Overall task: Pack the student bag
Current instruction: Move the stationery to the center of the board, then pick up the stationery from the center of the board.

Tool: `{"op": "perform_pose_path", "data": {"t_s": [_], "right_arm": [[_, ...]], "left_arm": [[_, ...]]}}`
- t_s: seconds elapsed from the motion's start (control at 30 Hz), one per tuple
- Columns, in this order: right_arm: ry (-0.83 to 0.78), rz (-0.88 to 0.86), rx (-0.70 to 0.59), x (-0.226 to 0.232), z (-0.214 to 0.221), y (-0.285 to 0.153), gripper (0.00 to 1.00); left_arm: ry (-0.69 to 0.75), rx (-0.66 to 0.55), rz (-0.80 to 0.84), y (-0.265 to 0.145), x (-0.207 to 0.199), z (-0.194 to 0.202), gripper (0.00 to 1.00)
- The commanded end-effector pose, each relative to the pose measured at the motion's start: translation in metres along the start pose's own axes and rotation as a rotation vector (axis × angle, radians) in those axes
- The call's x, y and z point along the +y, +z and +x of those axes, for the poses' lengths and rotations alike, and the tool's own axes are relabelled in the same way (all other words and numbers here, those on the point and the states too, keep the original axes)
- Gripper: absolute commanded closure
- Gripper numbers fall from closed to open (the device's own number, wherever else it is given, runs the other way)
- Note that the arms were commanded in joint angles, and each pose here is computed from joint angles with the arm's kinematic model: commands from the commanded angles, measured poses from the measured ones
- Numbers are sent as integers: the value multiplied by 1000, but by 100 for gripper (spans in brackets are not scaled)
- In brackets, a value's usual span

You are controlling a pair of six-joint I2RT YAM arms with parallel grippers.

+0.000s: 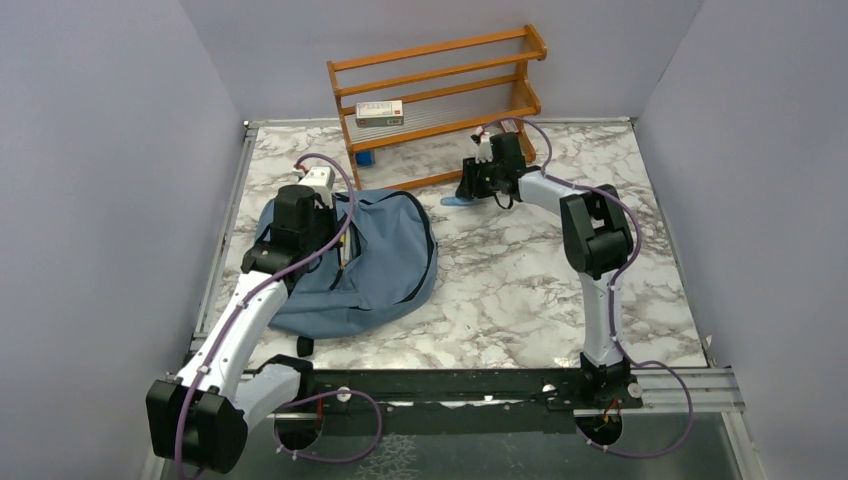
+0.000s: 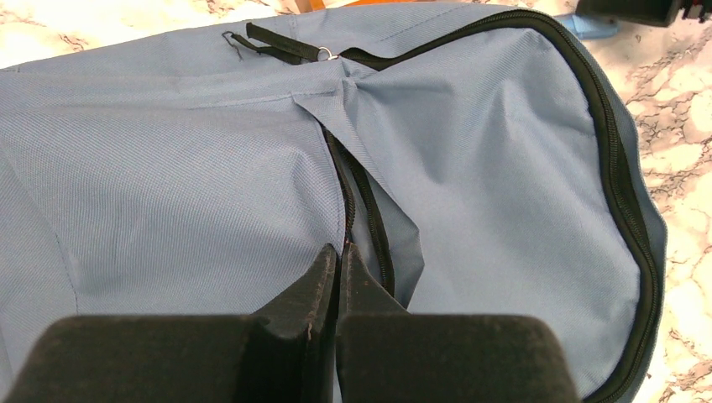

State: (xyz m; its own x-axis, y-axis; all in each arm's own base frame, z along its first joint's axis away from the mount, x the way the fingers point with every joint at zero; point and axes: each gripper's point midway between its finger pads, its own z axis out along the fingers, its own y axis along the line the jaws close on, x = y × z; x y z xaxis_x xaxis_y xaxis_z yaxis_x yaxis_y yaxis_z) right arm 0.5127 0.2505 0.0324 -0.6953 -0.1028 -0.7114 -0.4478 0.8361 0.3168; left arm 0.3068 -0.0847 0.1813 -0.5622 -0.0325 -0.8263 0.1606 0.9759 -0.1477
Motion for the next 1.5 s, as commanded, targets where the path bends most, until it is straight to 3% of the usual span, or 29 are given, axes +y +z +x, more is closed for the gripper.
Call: {"op": "perform_pose_path", "data": {"t_s": [0.0, 0.1, 0.5, 0.8, 1.47], "right_arm": [[13, -54, 117, 14, 40, -18, 57], [21, -61, 118, 18, 44, -28, 56], [-24, -123, 12, 33, 11, -35, 36], [-31, -239, 84, 44, 24, -17, 34], [21, -164, 252, 43, 87, -51, 32]], "left_arm": [[-12, -56, 57, 3, -13, -14, 100], [-15, -52, 65, 5, -14, -14, 100], [-24, -44, 84, 9, -18, -13, 100], [-19, -47, 80, 7, -17, -14, 100], [-27, -32, 103, 13, -21, -11, 100]]}}
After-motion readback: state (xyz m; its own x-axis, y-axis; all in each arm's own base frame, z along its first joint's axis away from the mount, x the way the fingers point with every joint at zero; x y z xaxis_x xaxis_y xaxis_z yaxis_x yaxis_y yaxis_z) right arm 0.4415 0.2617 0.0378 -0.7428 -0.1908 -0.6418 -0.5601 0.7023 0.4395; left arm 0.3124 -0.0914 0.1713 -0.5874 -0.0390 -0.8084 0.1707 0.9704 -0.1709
